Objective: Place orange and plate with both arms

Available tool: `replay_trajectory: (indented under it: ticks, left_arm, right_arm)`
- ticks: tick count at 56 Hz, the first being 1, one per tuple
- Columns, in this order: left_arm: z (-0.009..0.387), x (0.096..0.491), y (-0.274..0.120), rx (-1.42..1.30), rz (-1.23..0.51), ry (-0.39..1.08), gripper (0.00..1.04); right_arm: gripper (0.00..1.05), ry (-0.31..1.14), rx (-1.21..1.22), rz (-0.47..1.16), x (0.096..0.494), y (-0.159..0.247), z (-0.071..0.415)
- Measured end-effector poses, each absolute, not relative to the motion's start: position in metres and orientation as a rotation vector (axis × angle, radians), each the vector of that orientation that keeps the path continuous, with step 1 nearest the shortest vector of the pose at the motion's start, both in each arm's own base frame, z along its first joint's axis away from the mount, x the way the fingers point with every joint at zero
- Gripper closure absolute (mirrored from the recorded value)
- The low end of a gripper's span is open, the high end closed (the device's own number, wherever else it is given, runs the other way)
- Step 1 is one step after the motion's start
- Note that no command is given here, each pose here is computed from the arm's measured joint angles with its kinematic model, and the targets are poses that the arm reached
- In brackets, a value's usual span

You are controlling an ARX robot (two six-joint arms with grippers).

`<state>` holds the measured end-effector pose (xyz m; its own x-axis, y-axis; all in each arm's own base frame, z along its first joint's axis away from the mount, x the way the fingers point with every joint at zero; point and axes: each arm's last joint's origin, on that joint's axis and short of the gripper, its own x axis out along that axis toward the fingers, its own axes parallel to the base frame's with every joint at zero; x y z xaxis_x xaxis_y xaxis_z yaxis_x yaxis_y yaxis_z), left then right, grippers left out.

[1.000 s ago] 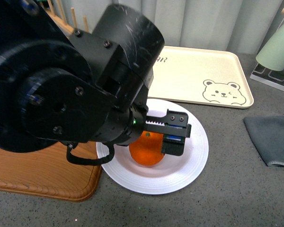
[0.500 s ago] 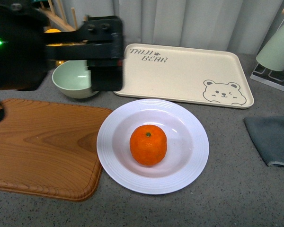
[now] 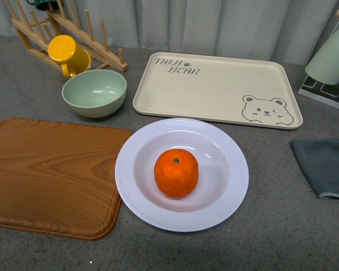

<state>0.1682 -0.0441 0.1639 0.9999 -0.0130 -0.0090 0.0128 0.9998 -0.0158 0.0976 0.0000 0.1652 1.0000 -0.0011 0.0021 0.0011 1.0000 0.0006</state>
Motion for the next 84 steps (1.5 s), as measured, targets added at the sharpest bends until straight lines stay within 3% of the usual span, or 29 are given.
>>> replay_trajectory:
  ticks: [15,37,84]
  left_arm:
    - [0.163,0.147,-0.022,-0.010,-0.007,0.014,1.01]
    - [0.172,0.129,-0.001,-0.008,0.005,-0.017,1.01]
    - [0.173,0.109,0.000,-0.007,-0.002,-0.024,1.01]
  right_arm:
    - [0.09,-0.002,0.001,0.001,0.098,0.000,0.165]
    - [0.09,-0.002,0.001,0.001,0.098,0.000,0.165]
    - [0.09,-0.002,0.001,0.001,0.098,0.000,0.165]
